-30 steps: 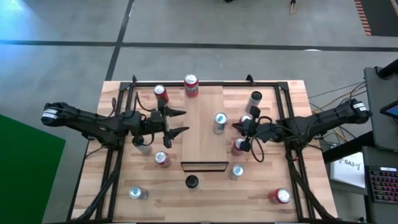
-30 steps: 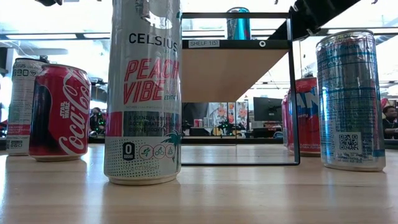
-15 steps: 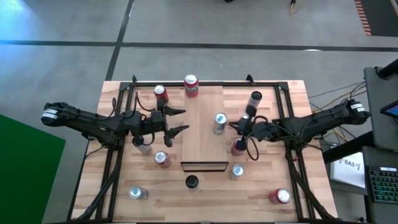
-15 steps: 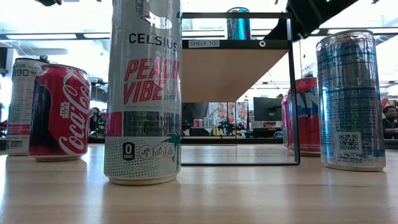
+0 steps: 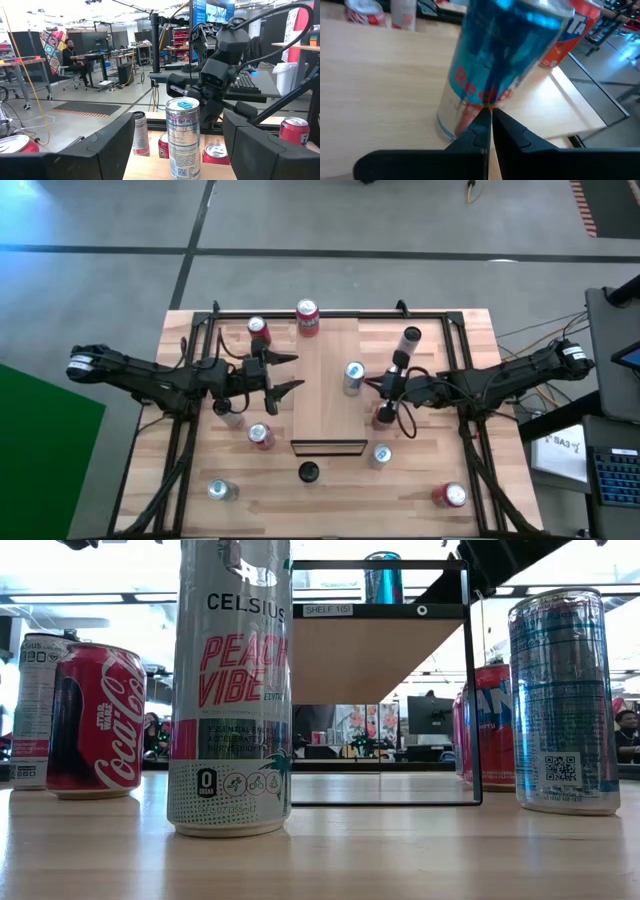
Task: Place canned beverage on shelf
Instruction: Put the bottom right blue soda can on the shelf
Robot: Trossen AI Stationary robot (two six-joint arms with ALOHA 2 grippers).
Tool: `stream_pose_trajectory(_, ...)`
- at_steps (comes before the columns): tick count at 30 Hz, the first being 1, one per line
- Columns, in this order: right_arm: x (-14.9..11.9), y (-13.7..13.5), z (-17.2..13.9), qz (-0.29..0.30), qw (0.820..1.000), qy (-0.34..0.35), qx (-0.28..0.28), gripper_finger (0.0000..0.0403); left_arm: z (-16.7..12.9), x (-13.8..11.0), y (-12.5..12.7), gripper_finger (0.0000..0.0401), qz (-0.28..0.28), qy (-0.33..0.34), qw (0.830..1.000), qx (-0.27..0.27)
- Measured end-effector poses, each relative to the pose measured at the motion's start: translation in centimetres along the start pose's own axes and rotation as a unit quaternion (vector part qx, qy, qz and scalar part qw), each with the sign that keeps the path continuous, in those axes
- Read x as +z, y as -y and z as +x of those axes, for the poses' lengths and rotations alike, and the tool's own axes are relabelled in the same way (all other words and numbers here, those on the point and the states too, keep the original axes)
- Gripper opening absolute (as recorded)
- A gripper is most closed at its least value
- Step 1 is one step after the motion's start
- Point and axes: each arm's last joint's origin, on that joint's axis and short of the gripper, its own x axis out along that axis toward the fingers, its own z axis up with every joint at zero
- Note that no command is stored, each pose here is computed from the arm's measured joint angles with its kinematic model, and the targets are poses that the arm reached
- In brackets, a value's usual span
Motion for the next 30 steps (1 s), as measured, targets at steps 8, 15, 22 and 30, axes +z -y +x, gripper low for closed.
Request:
stream_pose_trajectory(8, 0.2, -0.2, 0.3, -0.001, 1.000, 0.009, 0.004, 0.0009, 0.0, 0.0, 0.0, 0.0267, 0.001, -0.002, 1.000, 0.001)
stream_pose_trajectory(15, 0.0, -0.9, 1.5, -0.016, 1.000, 0.010, 0.004, 0.0009, 0.0, 0.0, 0.0, 0.0267, 0.003, -0.002, 1.000, 0.004)
stream_pose_trajectory(22, -0.1, -1.3, 2.4, -0.021, 1.000, 0.015, 0.002, 0.0009, 0.0, -0.1, 0.0, 0.0267, 0.004, -0.005, 1.000, 0.004)
stream_pose_trajectory(30, 0.1, -1.7, 3.0, -0.020, 0.999, 0.033, 0.013, 0.0009, 0.0, -0.1, 0.0, 0.0267, 0.004, -0.005, 1.000, 0.004)
